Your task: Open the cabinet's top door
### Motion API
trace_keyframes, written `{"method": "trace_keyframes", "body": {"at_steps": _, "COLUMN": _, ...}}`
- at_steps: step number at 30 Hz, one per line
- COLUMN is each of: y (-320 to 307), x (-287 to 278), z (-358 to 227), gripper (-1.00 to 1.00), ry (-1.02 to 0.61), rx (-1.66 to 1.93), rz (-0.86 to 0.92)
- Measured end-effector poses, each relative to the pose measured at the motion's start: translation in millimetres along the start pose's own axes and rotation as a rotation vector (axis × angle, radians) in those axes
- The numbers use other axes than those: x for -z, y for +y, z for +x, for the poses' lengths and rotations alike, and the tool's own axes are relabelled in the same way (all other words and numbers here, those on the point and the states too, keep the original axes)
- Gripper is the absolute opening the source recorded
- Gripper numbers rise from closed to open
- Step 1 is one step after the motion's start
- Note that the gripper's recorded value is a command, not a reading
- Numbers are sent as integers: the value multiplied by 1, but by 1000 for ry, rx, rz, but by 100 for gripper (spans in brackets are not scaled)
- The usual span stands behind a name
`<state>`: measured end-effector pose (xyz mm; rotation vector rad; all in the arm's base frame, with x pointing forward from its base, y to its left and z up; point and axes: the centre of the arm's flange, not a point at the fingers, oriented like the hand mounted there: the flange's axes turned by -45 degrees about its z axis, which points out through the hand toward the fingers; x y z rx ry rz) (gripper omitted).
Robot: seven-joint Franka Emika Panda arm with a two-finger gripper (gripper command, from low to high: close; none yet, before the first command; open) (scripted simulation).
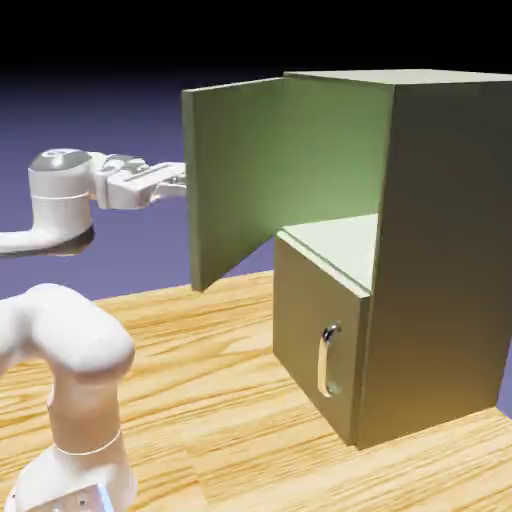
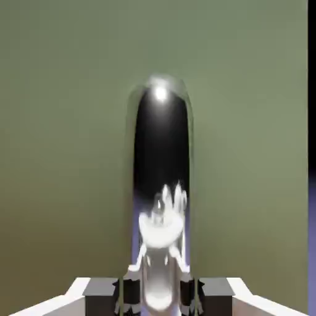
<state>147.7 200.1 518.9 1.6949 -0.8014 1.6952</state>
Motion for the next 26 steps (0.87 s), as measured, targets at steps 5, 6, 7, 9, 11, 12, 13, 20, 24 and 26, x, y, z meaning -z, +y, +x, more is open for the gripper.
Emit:
{"method": "trace_keyframes", "body": {"at_steps": 5, "y": -25, "x": 43, "z": 0, "gripper": -100, "ry": 0, "rx": 0, "rz": -148}}
{"method": "trace_keyframes", "body": {"at_steps": 6, "y": -30, "x": 50, "z": 0, "gripper": -100, "ry": 0, "rx": 0, "rz": -176}}
{"method": "trace_keyframes", "body": {"at_steps": 7, "y": -36, "x": 58, "z": 0, "gripper": -100, "ry": 0, "rx": 0, "rz": -204}}
{"method": "trace_keyframes", "body": {"at_steps": 9, "y": -47, "x": 71, "z": 0, "gripper": -100, "ry": 0, "rx": 0, "rz": -258}}
{"method": "trace_keyframes", "body": {"at_steps": 11, "y": -59, "x": 84, "z": 0, "gripper": -100, "ry": 0, "rx": 0, "rz": -309}}
{"method": "trace_keyframes", "body": {"at_steps": 12, "y": -64, "x": 90, "z": 0, "gripper": -100, "ry": 0, "rx": 0, "rz": -334}}
{"method": "trace_keyframes", "body": {"at_steps": 13, "y": -70, "x": 96, "z": 0, "gripper": -100, "ry": 0, "rx": 0, "rz": -358}}
{"method": "trace_keyframes", "body": {"at_steps": 20, "y": -112, "x": 129, "z": 0, "gripper": -100, "ry": 0, "rx": 0, "rz": -520}}
{"method": "trace_keyframes", "body": {"at_steps": 24, "y": -137, "x": 145, "z": 0, "gripper": -100, "ry": 0, "rx": 0, "rz": -609}}
{"method": "trace_keyframes", "body": {"at_steps": 26, "y": -144, "x": 148, "z": 0, "gripper": 100, "ry": 0, "rx": 0, "rz": -631}}
